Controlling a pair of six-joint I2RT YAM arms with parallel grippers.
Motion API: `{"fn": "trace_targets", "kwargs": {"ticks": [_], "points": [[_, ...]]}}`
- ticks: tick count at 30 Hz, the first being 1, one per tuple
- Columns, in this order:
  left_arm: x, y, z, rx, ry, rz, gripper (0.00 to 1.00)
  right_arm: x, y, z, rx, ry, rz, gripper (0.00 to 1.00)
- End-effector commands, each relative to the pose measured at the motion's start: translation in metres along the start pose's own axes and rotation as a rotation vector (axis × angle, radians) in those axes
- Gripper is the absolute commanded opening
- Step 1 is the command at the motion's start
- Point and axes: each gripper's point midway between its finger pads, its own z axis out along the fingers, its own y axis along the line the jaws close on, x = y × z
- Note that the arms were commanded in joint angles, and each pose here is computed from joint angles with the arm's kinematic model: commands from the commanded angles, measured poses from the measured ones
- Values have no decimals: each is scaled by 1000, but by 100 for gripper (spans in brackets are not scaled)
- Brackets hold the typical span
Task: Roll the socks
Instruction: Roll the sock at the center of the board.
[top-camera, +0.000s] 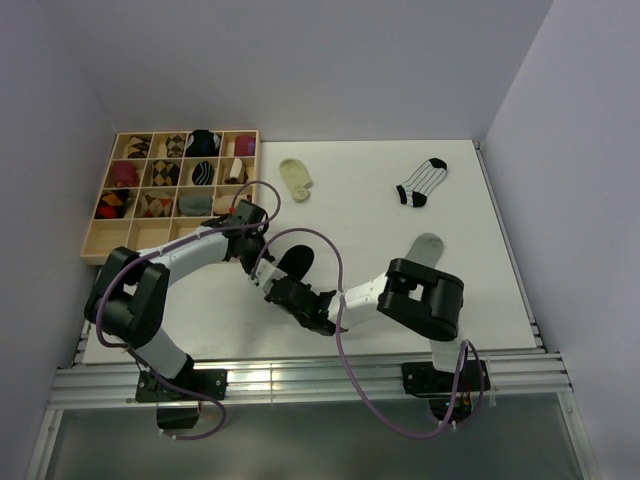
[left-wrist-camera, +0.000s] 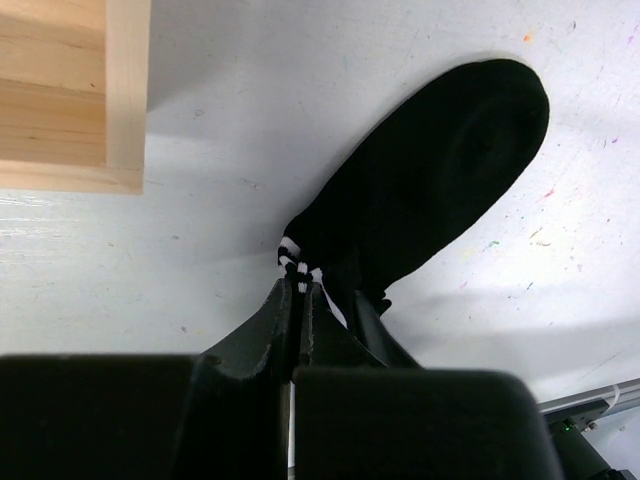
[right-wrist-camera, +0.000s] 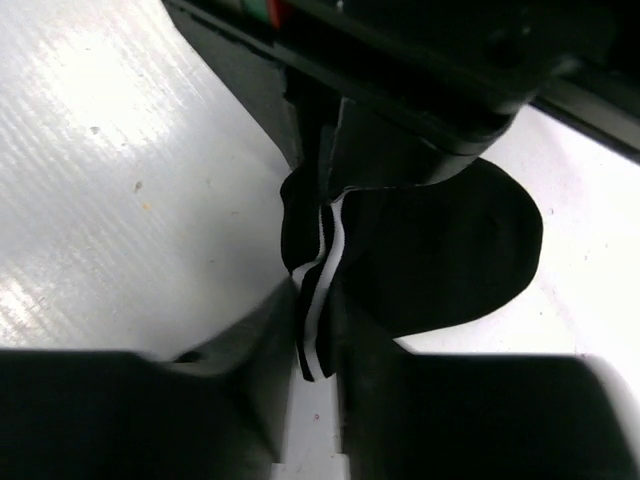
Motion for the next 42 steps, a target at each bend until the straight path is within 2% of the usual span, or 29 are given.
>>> {"fn": "trace_targets", "kwargs": {"ticks": [1, 3, 6, 10, 14, 17, 20, 23, 27, 33, 42], "points": [[-4, -9, 0, 35, 6, 17, 1, -21, 1, 5, 20, -54, 51, 20], [-5, -10, 0, 35, 4, 15, 2, -17, 1, 6, 2, -40, 70, 8], [-7, -11, -1, 40, -9, 15, 6, -17, -4, 4, -22, -29, 111, 0], [-17, -17, -8, 69, -61, 13, 17, -17, -4, -2, -128, -12, 196, 0], [-35, -23, -26, 97, -153, 2, 34, -16, -5, -11, -260, 26, 317, 0], [-49, -26, -41, 119, -226, -15, 42, -14, -7, -15, -359, 43, 393, 0], [-56, -29, -56, 156, -284, -41, 55, -15, -9, -18, -448, 58, 489, 0], [-66, -25, -68, 169, -362, -81, 61, -12, -6, -19, -553, 96, 573, 0], [-63, -22, -79, 223, -412, -112, 64, -9, -8, -15, -643, 131, 693, 0], [-32, -10, -67, 289, -357, -135, 66, 9, -7, -9, -731, 203, 868, 0], [-3, -9, -42, 314, -293, -144, 66, 33, -9, 4, -792, 327, 1026, 0]]}}
